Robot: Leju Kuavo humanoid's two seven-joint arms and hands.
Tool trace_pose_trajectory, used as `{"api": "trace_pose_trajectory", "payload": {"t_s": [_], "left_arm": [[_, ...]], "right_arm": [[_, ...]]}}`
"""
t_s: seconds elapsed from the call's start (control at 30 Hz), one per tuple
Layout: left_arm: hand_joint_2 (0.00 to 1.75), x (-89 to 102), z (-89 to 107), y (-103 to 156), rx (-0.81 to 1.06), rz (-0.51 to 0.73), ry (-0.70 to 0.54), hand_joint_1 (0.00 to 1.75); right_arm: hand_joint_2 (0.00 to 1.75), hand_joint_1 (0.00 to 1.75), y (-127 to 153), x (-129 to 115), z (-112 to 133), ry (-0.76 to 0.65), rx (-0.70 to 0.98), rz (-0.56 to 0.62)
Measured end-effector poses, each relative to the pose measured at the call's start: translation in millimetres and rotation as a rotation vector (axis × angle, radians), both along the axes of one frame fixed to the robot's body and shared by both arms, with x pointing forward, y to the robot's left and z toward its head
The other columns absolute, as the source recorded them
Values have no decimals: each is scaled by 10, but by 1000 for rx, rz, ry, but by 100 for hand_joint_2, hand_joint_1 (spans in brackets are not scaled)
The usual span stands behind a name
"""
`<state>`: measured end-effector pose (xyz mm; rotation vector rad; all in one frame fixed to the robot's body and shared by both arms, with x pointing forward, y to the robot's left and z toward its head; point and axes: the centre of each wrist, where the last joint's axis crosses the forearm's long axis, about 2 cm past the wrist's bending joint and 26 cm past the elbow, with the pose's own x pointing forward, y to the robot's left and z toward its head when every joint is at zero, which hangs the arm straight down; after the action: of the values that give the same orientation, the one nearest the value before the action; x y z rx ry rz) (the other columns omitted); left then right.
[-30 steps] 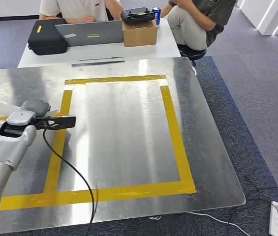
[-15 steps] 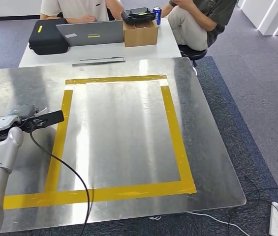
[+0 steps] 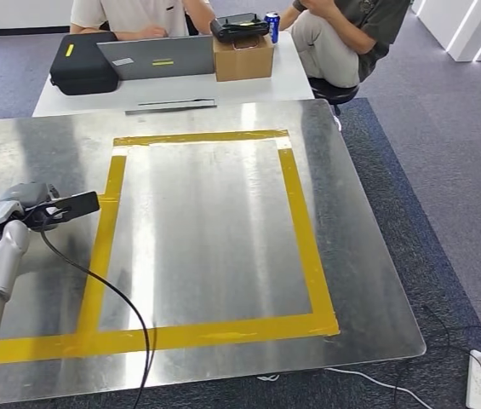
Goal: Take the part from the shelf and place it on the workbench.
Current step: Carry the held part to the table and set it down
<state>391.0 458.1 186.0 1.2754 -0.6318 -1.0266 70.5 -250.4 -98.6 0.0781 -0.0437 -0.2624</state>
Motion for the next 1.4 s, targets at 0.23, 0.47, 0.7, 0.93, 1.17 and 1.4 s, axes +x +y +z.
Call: {"api": "trace_pose_trajectory", "payload": {"t_s": [0.23, 0.47, 0.7, 0.93, 1.17, 1.4], "left_arm": [[175, -1, 88, -28, -83, -96, -168, 0], [175, -78, 529, -141, -373, -218, -547, 0], [175, -304, 1042, -185, -691, -305, -903, 0], [175, -401, 1128, -188, -692, -296, -974, 0], [0, -481, 1187, -215, -1196, -534, -1223, 0], [0, -624, 1168, -65, -1523, -693, -1510, 0]], "right_arm": [[0, 0, 2, -11, 1, -16, 9, -39], [0, 0, 63, -54, 12, -20, 29, -108], [0, 0, 20, -55, 21, -10, 6, -102], [0, 0, 4, -50, 24, -12, -1, -102], [0, 0, -6, -48, 26, -17, -6, -93], [0, 0, 8, -50, 23, -34, -19, -86]]}}
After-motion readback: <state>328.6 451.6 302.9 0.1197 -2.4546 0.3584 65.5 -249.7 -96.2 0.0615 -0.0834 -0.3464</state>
